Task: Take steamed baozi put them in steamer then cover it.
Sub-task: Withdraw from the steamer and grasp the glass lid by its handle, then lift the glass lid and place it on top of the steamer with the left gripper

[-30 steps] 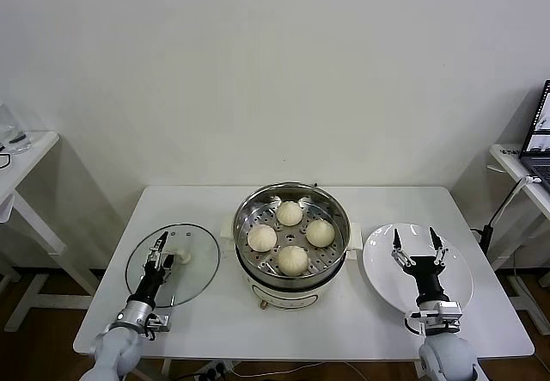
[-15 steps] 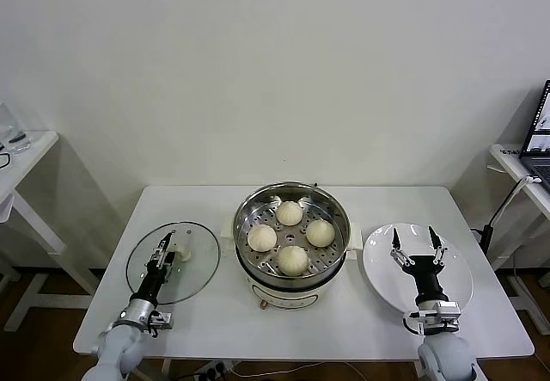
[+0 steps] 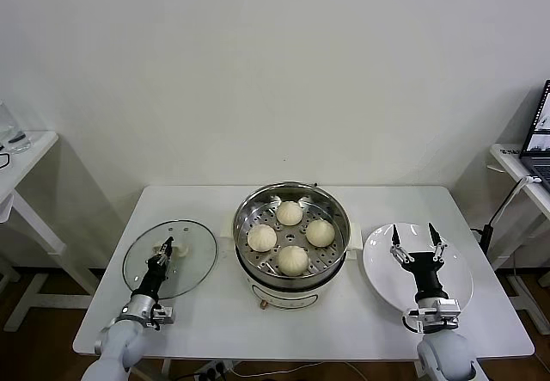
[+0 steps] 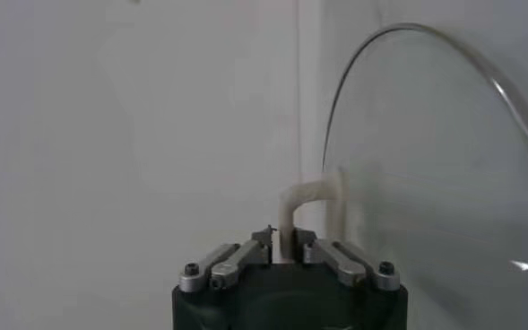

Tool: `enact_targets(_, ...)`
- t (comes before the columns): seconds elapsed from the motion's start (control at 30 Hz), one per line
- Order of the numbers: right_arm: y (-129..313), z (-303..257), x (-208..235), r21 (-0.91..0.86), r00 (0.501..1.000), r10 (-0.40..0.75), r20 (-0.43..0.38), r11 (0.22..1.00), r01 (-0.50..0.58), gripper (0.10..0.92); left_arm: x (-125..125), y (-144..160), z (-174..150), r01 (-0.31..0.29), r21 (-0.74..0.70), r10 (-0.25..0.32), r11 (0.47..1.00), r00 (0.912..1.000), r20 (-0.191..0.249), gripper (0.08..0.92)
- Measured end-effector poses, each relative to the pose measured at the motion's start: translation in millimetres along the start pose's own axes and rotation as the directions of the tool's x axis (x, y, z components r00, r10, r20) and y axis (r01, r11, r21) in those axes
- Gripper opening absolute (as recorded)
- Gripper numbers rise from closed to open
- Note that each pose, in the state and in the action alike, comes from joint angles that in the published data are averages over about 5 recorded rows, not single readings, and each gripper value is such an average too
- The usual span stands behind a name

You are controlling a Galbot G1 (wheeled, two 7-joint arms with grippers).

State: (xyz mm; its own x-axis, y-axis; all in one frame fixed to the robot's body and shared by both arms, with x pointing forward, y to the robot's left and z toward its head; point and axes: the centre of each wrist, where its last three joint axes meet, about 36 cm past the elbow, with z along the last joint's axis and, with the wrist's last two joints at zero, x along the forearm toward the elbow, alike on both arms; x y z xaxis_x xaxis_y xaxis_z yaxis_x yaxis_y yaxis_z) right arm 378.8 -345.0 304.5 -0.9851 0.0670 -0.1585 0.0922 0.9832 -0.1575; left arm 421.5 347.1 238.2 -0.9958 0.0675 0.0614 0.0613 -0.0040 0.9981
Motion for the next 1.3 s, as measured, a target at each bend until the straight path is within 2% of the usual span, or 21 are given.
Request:
enact_targets(0.13,1.3,0.2,0.2,0.0,1.0,0.0,0.002,1.0,0.0,0.823,2.1,10.3,6.0,0.019,0.009,-0.019,1.0,0.9996,-0.021,0.182)
enact_targets(0.27,1.8,0.4,0.3,0.0,1.0,0.001,0.005,1.0,-0.001,0.823,5.6,35.3,12.9,0.073,0.02,-0.072,0.997,0.9963,-0.048,0.182)
enact_targets(0.47,3.6,-0.7,-2.4,-0.003,1.0,0.004,0.012,1.0,-0.004,0.823,15.6,93.0,12.7,0.191,0.038,-0.189,0.981,0.9798,-0.066,0.182)
enact_targets(0.63,4.8,-2.1,-5.5,-0.006,1.0,0.008,0.015,1.0,-0.008,0.823,27.8,146.8,-10.3,0.282,0.054,-0.28,0.958,0.9593,-0.037,0.182)
enact_targets(0.77,4.7,-3.2,-8.5,-0.008,1.0,0.018,0.016,1.0,-0.018,0.823,37.0,185.1,-49.1,0.331,0.085,-0.333,0.94,0.943,0.007,0.182)
enact_targets(0.83,4.3,-3.3,-10.2,-0.009,1.0,0.025,0.017,1.0,-0.025,0.823,41.3,198.1,-73.3,0.337,0.11,-0.342,0.935,0.9392,0.03,0.182)
enact_targets(0.97,3.8,-2.4,-13.4,-0.012,0.999,0.039,0.019,0.999,-0.039,0.823,48.0,211.9,-125.2,0.316,0.168,-0.332,0.934,0.9407,0.072,0.182)
enact_targets(1.3,3.9,6.4,-14.2,-0.011,0.998,0.06,0.011,0.998,-0.06,0.823,58.4,220.7,-234.2,0.212,0.254,-0.255,0.944,0.9551,0.151,0.182)
